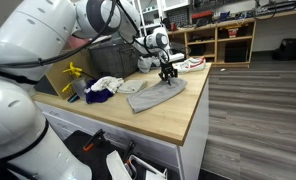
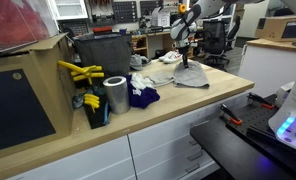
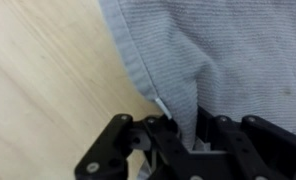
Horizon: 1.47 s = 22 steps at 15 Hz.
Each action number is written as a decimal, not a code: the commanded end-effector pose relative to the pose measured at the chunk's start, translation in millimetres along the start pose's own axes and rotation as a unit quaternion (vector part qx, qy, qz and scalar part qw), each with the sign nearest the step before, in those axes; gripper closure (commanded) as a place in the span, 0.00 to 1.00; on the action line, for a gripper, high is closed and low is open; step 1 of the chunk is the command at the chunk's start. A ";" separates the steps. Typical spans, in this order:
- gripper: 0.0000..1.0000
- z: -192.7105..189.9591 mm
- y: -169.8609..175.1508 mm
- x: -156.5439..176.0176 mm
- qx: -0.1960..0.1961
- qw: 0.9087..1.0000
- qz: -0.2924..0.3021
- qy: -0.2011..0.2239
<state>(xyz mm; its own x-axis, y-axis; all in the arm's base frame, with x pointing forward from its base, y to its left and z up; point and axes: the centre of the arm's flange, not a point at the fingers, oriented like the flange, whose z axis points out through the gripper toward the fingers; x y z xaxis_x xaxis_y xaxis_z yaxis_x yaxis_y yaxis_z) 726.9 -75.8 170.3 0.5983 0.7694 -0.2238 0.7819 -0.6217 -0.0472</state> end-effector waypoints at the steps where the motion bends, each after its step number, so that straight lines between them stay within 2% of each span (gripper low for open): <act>1: 0.97 -26.7 -1.8 -5.8 -0.059 0.998 0.021 0.008; 7: 0.97 -61.5 -30.4 4.8 -0.105 0.994 0.019 0.011; 14: 0.97 -62.7 -81.2 20.6 -0.176 0.984 -0.009 -0.007; 18: 0.97 -58.4 -102.9 17.9 -0.213 0.977 -0.009 -0.001; 22: 0.97 -55.7 -124.2 12.4 -0.222 0.975 -0.018 0.003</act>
<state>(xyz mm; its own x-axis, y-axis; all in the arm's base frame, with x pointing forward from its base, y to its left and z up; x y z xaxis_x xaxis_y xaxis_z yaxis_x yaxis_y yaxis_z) 681.7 13.9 215.4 0.5719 0.7879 -0.2285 0.8037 -0.4823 0.3485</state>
